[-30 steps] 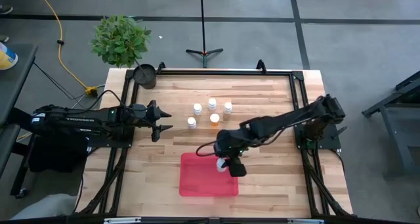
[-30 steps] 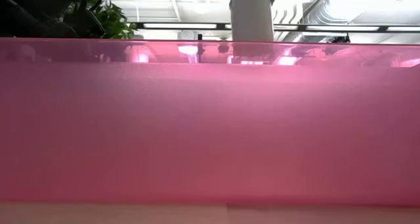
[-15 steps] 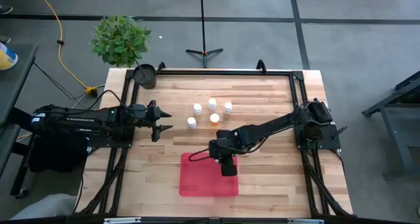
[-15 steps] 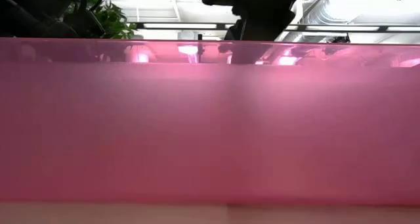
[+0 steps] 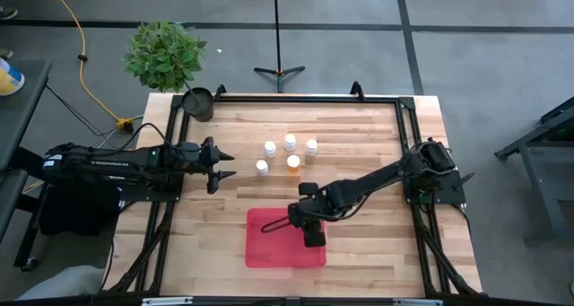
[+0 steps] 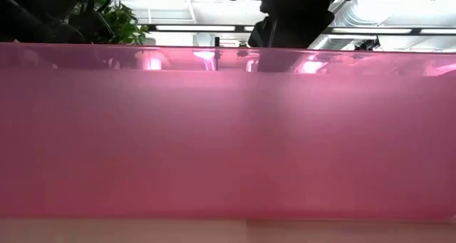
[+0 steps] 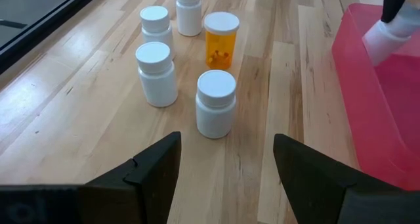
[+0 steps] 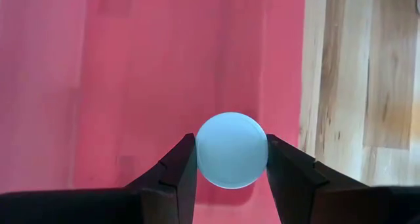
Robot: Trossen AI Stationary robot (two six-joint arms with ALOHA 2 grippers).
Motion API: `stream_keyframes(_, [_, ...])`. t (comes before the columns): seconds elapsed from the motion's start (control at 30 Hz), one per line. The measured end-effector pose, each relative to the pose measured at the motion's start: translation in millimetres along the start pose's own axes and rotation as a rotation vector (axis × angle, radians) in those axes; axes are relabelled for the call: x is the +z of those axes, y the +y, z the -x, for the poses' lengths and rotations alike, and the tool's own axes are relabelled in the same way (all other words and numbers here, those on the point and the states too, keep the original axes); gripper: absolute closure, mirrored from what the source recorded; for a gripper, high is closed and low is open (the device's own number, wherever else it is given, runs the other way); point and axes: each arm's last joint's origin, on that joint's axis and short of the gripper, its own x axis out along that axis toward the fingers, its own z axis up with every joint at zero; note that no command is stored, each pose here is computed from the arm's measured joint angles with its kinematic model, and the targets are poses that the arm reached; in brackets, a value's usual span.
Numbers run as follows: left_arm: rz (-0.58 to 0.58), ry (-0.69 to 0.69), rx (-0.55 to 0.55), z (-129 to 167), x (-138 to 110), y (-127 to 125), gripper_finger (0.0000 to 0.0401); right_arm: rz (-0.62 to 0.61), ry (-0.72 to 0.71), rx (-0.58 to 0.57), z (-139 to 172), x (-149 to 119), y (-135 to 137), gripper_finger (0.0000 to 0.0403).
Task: Pick and place pill bottles into a basket
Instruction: Put the white medicine bottle into the red bin
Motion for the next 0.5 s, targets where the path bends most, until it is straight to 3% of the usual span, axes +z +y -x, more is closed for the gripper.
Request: stream_keyframes(0.5, [0.000,-0.001,0.000,0,0,0,0.0126,-0.014,0.019,0.024,1,-11,32,0.0264])
